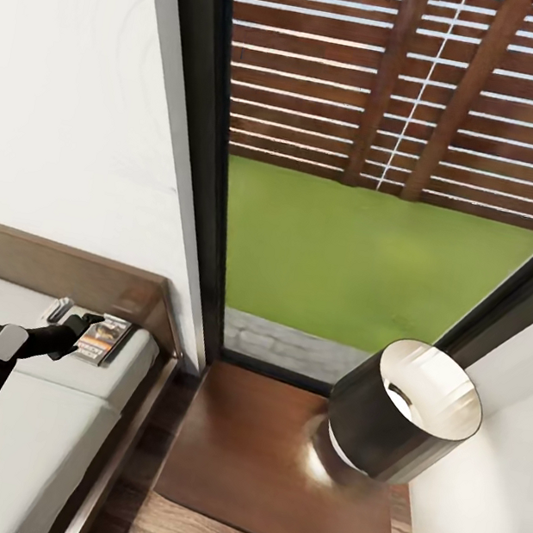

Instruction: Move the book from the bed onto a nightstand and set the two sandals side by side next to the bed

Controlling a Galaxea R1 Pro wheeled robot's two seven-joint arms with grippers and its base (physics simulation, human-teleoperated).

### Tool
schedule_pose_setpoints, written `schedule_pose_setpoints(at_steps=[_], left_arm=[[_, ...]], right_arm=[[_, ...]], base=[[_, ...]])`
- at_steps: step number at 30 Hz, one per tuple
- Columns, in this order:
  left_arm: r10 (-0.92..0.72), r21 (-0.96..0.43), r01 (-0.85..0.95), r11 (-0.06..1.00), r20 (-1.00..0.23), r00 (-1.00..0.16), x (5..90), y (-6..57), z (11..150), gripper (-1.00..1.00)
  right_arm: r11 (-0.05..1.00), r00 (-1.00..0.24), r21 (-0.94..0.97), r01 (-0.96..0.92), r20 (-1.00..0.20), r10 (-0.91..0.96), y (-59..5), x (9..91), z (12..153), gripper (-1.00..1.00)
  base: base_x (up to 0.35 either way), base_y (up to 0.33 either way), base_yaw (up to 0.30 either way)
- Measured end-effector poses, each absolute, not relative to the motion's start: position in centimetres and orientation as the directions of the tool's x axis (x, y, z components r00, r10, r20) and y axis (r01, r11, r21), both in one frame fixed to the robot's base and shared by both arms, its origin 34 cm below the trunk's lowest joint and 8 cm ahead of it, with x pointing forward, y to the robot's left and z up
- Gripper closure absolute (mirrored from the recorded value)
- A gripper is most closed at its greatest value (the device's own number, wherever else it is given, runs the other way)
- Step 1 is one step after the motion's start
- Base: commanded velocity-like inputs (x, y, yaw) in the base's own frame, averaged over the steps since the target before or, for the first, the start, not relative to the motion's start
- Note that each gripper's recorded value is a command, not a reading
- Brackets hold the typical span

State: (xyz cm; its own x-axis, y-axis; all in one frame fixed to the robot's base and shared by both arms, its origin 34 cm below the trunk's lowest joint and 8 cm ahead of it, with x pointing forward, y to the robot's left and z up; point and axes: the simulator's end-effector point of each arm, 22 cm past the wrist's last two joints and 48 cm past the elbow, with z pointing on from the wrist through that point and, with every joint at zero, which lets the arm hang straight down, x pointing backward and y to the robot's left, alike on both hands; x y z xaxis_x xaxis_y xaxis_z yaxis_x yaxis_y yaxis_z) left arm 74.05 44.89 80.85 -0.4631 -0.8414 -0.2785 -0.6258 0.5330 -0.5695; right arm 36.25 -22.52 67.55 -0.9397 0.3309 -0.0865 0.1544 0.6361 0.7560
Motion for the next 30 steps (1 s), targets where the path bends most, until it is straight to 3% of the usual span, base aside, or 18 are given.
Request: schedule_pose_setpoints(at_steps=[30], left_arm=[[-0.841,-0.544,-0.648,0.533,-0.26,-0.474,73.2,44.9,78.3,-1.0]], right_arm=[[0.637,-0.941,0.748,0.185,-0.051,0.333,-22.7,35.0,66.6,-1.0]], base=[[0.0,0.0,0.0]])
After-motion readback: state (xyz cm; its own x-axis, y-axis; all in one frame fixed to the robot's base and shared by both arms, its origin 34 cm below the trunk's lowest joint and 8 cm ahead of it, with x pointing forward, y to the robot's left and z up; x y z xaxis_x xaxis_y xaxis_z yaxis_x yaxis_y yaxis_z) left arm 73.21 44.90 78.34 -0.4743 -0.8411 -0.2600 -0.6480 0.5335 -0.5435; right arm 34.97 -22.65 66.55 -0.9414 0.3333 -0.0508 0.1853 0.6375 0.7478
